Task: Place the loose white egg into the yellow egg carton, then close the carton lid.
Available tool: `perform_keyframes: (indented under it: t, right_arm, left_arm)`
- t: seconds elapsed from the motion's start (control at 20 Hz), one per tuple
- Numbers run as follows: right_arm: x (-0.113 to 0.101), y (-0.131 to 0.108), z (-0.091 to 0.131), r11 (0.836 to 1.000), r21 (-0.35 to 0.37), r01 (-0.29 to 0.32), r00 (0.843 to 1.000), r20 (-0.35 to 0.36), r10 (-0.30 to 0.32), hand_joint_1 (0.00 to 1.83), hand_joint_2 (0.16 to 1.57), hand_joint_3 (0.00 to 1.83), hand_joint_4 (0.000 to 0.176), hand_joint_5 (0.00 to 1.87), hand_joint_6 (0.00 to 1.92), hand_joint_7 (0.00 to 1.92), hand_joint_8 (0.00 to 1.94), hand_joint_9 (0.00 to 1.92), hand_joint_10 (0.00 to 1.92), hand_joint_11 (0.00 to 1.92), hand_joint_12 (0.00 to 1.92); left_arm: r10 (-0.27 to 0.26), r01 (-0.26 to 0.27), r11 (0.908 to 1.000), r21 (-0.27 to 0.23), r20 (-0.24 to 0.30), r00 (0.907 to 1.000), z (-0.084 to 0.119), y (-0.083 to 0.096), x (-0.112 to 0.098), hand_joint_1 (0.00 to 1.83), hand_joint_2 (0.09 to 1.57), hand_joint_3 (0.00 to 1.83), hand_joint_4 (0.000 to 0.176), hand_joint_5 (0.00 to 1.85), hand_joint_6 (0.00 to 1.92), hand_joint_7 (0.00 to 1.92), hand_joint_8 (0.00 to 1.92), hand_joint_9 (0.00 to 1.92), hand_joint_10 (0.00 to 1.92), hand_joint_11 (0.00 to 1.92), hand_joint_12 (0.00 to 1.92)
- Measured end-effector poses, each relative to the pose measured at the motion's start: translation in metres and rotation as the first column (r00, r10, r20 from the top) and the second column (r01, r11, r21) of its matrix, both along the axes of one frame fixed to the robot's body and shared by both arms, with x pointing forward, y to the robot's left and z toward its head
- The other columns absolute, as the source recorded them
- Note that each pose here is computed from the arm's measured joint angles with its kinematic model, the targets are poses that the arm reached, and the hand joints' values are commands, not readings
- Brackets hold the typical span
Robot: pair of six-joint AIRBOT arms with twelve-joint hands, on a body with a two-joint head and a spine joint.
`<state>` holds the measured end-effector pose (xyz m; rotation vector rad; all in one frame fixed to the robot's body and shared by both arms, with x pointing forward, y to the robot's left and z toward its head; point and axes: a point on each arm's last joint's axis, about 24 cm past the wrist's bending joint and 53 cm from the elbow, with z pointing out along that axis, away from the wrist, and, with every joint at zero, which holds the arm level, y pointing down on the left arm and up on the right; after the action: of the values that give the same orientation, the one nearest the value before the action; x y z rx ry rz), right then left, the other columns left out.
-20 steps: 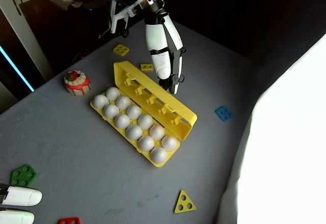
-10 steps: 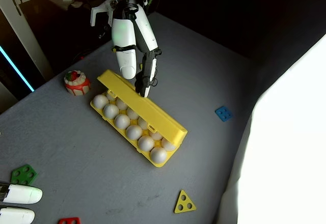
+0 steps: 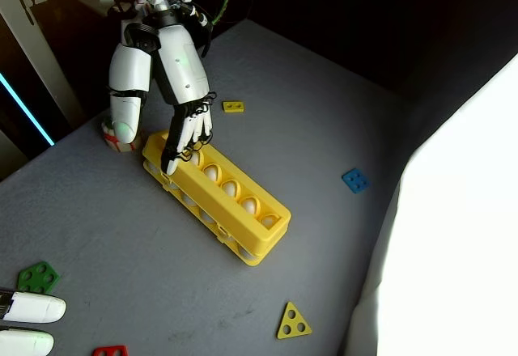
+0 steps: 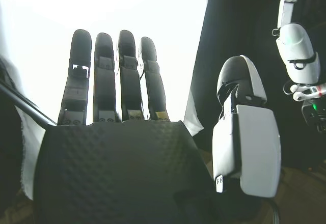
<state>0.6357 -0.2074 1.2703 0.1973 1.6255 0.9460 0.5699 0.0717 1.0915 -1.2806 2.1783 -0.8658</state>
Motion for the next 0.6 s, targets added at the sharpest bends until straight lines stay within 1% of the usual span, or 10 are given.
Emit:
perform_keyframes:
  t: [0.05, 0.1, 0.2, 0.25, 0.3, 0.35, 0.4, 0.45, 0.55, 0.6]
  right_arm:
    - [0.000, 0.000, 0.001, 1.000, 0.002, 0.000, 1.000, 0.003, 0.000, 0.26, 1.14, 0.00, 0.000, 0.32, 0.01, 0.32, 0.00, 0.25, 0.03, 0.00, 0.84]
    - [0.000, 0.000, 0.001, 1.000, 0.002, -0.001, 1.000, 0.005, 0.000, 0.25, 1.14, 0.00, 0.000, 0.32, 0.01, 0.31, 0.00, 0.24, 0.02, 0.00, 0.78]
    - [0.000, 0.000, 0.002, 1.000, 0.003, -0.001, 1.000, 0.006, 0.000, 0.23, 1.14, 0.00, 0.000, 0.31, 0.00, 0.31, 0.00, 0.23, 0.02, 0.00, 0.73]
    - [0.000, 0.000, 0.002, 1.000, 0.003, 0.000, 1.000, 0.006, 0.000, 0.23, 1.14, 0.00, 0.000, 0.31, 0.00, 0.31, 0.00, 0.23, 0.02, 0.00, 0.73]
    - [0.000, 0.000, 0.002, 1.000, 0.004, 0.000, 1.000, 0.007, 0.000, 0.25, 1.13, 0.00, 0.000, 0.34, 0.01, 0.33, 0.01, 0.26, 0.03, 0.00, 0.86]
    - [0.000, 0.000, 0.002, 1.000, 0.003, -0.001, 1.000, 0.006, 0.001, 0.24, 1.13, 0.00, 0.000, 0.34, 0.01, 0.33, 0.00, 0.27, 0.03, 0.00, 0.91]
    - [0.000, 0.000, 0.002, 1.000, 0.003, -0.001, 1.000, 0.006, 0.001, 0.26, 1.13, 0.00, 0.000, 0.33, 0.01, 0.33, 0.01, 0.27, 0.03, 0.00, 0.92]
    - [0.000, 0.000, 0.002, 1.000, 0.003, -0.001, 1.000, 0.006, 0.001, 0.25, 1.13, 0.00, 0.000, 0.34, 0.01, 0.34, 0.00, 0.28, 0.04, 0.00, 0.95]
    - [0.000, 0.001, 0.002, 1.000, 0.003, -0.001, 1.000, 0.007, 0.001, 0.25, 1.13, 0.00, 0.000, 0.34, 0.01, 0.33, 0.00, 0.29, 0.04, 0.00, 0.96]
    - [0.000, 0.000, 0.002, 1.000, 0.003, -0.001, 1.000, 0.007, 0.001, 0.23, 1.15, 0.00, 0.000, 0.33, 0.00, 0.32, 0.00, 0.27, 0.03, 0.00, 0.91]
  left_arm:
    - [-0.006, 0.006, 0.9999, 0.009, -0.002, 1.0000, -0.003, 0.000, -0.002, 0.14, 1.22, 0.00, 0.000, 0.63, 0.00, 0.74, 0.00, 0.64, 0.30, 0.27, 1.22]
    - [-0.011, 0.011, 0.9998, 0.013, -0.009, 0.9999, -0.006, 0.000, -0.005, 0.13, 1.22, 0.00, 0.000, 0.63, 0.00, 0.73, 0.00, 0.64, 0.29, 0.25, 1.23]
    - [-0.019, 0.020, 0.9996, 0.023, -0.018, 0.9997, -0.011, 0.000, -0.010, 0.18, 1.22, 0.00, 0.000, 0.60, 0.00, 0.72, 0.00, 0.64, 0.30, 0.26, 1.25]
    - [-0.025, 0.026, 0.9994, 0.023, -0.015, 0.9996, -0.012, 0.000, -0.011, 0.18, 1.22, 0.00, 0.000, 0.60, 0.00, 0.72, 0.00, 0.64, 0.30, 0.26, 1.25]
    - [-0.029, 0.030, 0.9993, 0.023, -0.015, 0.9995, -0.013, -0.001, -0.011, 0.27, 1.22, 0.00, 0.000, 0.57, 0.00, 0.69, 0.00, 0.63, 0.30, 0.26, 1.25]
    - [-0.037, 0.038, 0.9990, 0.024, -0.013, 0.9992, -0.014, -0.002, -0.012, 0.25, 1.22, 0.00, 0.000, 0.57, 0.00, 0.69, 0.00, 0.62, 0.30, 0.26, 1.24]
    - [-0.041, 0.041, 0.9989, 0.023, -0.013, 0.9991, -0.014, -0.003, -0.013, 0.22, 1.23, 0.00, 0.000, 0.56, 0.00, 0.69, 0.00, 0.62, 0.30, 0.25, 1.23]
    - [-0.042, 0.043, 0.9988, 0.022, -0.012, 0.9990, -0.014, -0.003, -0.013, 0.22, 1.23, 0.00, 0.000, 0.56, 0.00, 0.71, 0.01, 0.63, 0.31, 0.24, 1.25]
    - [-0.046, 0.046, 0.9987, 0.022, -0.009, 0.9989, -0.014, -0.003, -0.012, 0.19, 1.26, 0.01, 0.003, 0.51, 0.00, 0.68, 0.00, 0.62, 0.28, 0.24, 1.21]
    - [-0.044, 0.044, 0.9989, 0.019, -0.006, 0.9990, -0.013, -0.003, -0.011, 0.17, 1.26, 0.00, 0.023, 0.46, 0.00, 0.66, 0.00, 0.61, 0.27, 0.25, 1.21]
